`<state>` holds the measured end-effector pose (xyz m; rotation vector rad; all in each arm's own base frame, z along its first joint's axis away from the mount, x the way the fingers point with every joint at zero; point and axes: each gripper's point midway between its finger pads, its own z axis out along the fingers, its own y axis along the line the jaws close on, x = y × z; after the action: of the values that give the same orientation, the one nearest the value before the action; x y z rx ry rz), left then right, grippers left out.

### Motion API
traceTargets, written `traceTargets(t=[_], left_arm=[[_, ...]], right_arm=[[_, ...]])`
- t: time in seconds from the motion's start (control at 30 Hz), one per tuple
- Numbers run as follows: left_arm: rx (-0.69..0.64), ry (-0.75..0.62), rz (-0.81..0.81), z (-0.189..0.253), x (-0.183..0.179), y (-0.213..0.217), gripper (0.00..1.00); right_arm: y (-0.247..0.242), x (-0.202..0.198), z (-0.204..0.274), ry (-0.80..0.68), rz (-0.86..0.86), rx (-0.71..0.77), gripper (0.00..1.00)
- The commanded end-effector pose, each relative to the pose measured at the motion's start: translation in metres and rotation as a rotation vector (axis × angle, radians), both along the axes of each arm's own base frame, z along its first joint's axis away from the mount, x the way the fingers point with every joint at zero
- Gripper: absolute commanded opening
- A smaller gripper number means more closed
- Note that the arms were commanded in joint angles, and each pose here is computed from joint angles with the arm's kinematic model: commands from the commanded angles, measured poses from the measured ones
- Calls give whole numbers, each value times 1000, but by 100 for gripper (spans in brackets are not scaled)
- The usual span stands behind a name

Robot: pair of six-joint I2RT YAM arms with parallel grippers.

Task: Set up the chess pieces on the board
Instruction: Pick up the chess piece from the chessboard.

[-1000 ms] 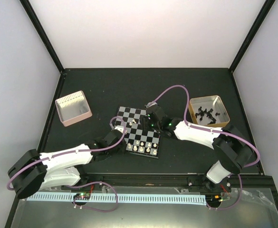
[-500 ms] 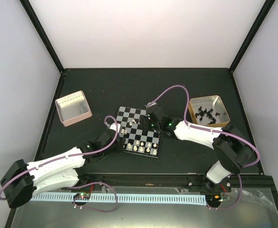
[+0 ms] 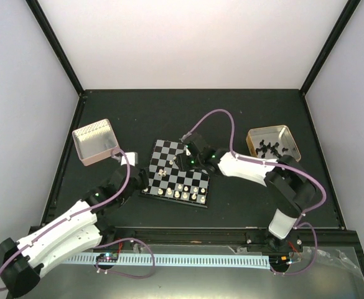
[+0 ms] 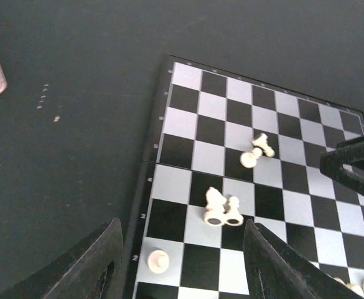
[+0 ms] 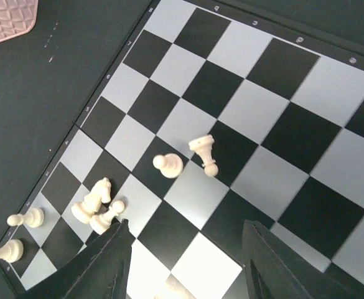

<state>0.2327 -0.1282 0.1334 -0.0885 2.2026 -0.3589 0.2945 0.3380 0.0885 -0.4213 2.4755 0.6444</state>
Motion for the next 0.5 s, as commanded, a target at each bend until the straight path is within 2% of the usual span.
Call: traceTargets(t=[0.0, 0.27, 0.47], left_arm=[[12, 8, 29, 3, 1, 18, 58], [-35, 57, 47, -11, 2, 27, 60], [-66, 83, 35, -19, 1, 23, 60]], right_arm=[[11, 4, -5, 32, 51, -45, 49], [21, 19, -23, 54, 72, -148, 41], [18, 31, -36, 47, 68, -242, 41]])
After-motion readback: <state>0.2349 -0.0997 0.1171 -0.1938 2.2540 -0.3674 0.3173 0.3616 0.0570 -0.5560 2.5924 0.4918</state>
